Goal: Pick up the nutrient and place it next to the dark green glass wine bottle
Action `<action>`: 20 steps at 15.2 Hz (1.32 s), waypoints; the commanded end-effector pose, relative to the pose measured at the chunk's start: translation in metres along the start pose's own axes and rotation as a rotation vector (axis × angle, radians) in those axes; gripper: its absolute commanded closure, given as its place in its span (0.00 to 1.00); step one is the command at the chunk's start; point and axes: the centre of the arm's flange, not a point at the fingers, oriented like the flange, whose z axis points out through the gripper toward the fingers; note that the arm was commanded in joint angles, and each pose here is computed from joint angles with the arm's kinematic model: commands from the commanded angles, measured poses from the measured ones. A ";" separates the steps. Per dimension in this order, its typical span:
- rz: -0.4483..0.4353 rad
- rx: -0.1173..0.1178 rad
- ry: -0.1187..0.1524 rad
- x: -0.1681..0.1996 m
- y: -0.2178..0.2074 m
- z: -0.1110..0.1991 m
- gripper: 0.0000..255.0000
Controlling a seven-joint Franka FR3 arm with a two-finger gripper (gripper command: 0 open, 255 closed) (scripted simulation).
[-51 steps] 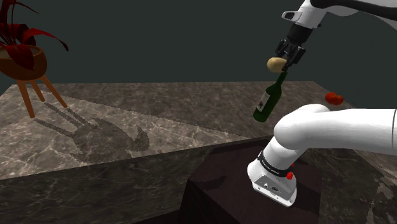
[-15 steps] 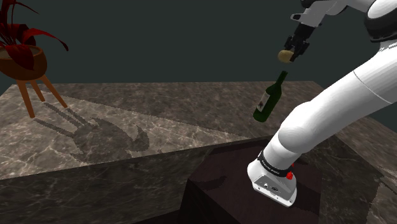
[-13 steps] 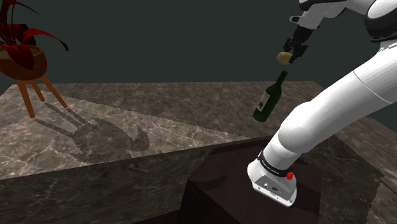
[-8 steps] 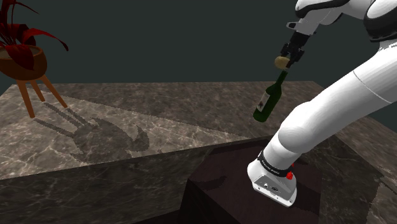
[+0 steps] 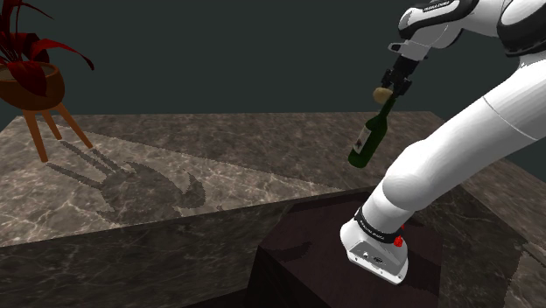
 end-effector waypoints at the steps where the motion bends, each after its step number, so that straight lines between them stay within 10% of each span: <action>1: 0.000 0.000 0.000 -0.001 0.000 0.010 1.00; 20: 0.000 0.000 0.000 -0.009 0.003 0.110 1.00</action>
